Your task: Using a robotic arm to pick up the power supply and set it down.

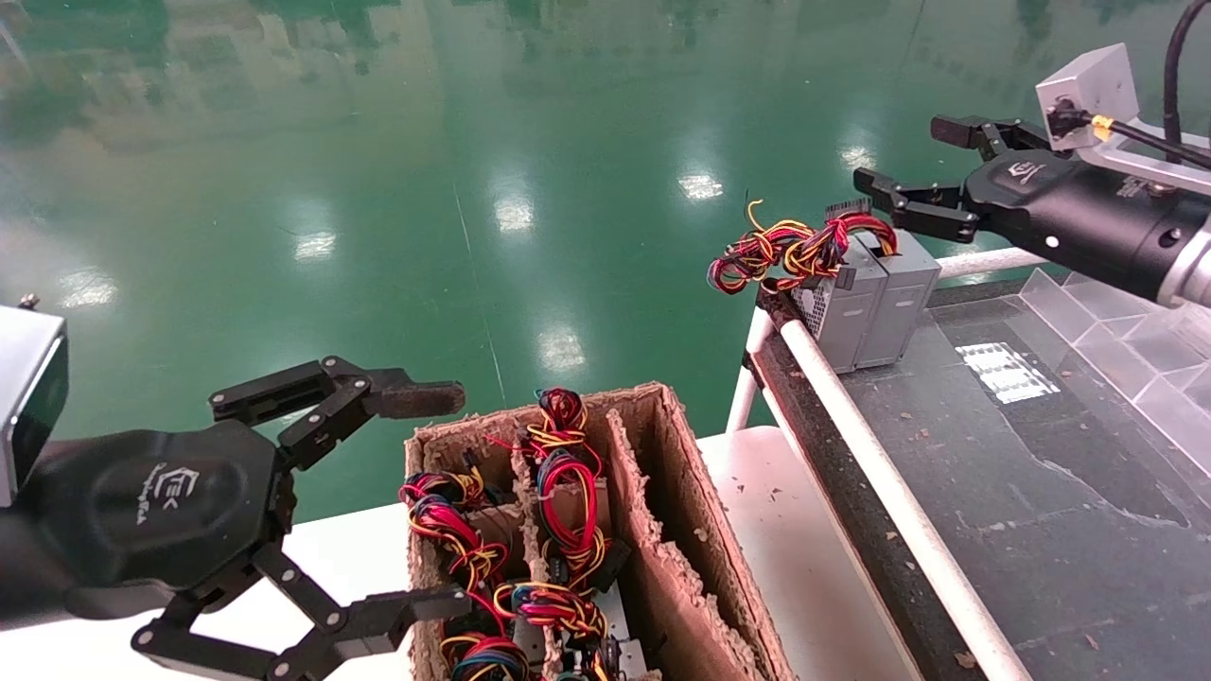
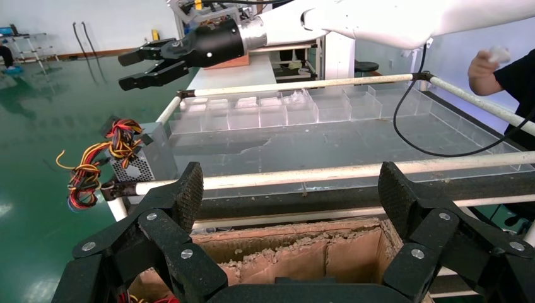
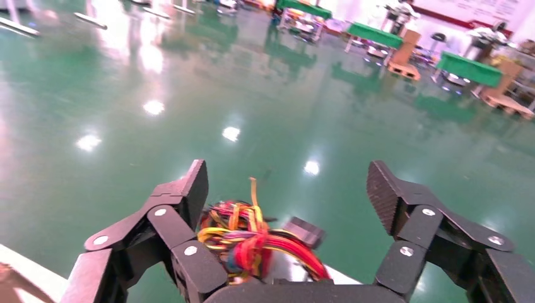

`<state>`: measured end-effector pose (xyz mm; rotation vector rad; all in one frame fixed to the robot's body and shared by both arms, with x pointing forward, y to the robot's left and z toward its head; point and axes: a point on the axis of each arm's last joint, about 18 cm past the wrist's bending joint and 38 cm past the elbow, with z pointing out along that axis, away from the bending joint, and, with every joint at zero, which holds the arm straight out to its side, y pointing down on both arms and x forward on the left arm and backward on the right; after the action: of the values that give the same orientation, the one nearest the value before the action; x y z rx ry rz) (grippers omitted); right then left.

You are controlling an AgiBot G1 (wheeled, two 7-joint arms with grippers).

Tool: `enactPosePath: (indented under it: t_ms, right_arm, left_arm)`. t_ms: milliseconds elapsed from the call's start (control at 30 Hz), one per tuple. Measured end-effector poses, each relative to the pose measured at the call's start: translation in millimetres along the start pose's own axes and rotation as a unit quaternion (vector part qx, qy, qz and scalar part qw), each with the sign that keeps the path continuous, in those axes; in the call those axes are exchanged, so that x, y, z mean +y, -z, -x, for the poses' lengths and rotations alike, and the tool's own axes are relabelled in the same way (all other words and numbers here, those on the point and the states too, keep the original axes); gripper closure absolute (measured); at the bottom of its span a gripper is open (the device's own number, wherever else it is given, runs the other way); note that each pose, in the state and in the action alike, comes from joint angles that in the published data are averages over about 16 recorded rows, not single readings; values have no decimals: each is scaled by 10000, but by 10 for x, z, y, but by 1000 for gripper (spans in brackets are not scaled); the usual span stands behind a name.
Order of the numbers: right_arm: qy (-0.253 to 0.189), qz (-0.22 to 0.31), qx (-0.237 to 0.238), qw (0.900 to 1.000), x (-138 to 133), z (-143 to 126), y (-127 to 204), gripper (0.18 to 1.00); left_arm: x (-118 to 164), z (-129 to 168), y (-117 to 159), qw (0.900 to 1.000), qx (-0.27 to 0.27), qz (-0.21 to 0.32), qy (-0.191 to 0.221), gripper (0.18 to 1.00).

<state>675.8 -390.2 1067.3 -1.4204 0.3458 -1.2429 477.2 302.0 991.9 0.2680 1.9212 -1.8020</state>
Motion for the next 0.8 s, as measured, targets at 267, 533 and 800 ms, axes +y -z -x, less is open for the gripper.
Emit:
enactPosePath:
  t_ms: [267,533,800]
  right_arm:
    - [-67,-288,-440,9986,-86,198,159,254]
    - [-125,-523,-958,9939,-174,443,334,195]
    - [-181,-699,-1547,9853,-259,729,526,178]
  left_arm:
    - [0,0,0,10000,0,0,0,184]
    - [0,0,0,10000,0,0,0,184]
    - [0,0,0,10000,0,0,0,184]
